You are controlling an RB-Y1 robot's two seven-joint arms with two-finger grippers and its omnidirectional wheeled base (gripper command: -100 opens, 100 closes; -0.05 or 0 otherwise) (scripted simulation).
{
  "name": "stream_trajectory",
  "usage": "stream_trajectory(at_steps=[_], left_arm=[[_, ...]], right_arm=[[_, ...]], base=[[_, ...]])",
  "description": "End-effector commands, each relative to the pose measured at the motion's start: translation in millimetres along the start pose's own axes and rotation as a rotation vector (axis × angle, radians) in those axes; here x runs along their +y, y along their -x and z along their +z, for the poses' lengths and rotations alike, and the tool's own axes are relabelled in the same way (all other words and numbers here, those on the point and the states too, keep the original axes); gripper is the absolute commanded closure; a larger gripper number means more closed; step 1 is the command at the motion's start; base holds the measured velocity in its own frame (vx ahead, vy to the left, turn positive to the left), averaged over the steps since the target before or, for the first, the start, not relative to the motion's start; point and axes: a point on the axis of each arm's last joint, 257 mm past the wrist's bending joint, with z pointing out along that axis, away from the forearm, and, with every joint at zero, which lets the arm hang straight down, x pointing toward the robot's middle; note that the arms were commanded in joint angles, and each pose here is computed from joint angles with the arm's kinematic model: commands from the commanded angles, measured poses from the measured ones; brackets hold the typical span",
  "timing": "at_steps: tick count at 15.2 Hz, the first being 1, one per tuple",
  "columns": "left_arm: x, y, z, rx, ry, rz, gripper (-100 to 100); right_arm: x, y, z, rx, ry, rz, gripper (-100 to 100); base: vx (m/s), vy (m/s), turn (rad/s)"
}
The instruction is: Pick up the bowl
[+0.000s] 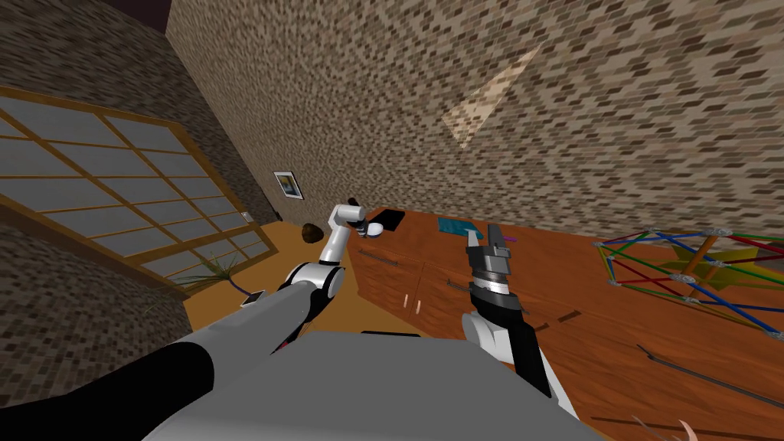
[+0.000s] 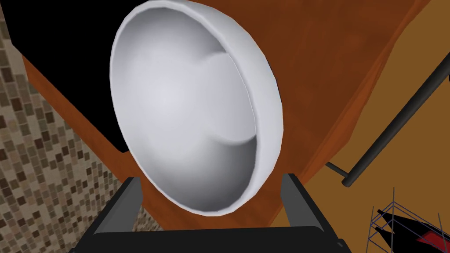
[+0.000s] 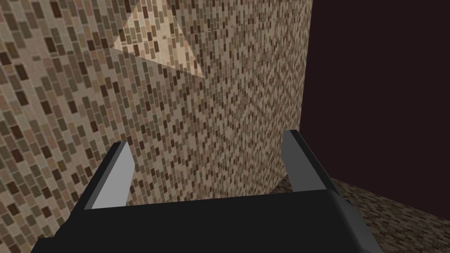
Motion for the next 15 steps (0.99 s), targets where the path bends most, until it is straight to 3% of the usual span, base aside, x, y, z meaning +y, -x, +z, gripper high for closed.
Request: stream_trajectory(at_steps=[1, 15], left_arm=[[7, -4.1, -2.4, 0.002, 0.049, 0.001, -100], [38, -29.8, -25.2, 0.017, 0.277, 0.019, -100]], right_arm=[[0, 0, 0.0, 0.0, 0.0, 0.0, 0], [0, 0, 0.0, 0.0, 0.0, 0.0, 0]], base=[[0.008, -0.02, 0.008], [0.013, -0.016, 0.005]])
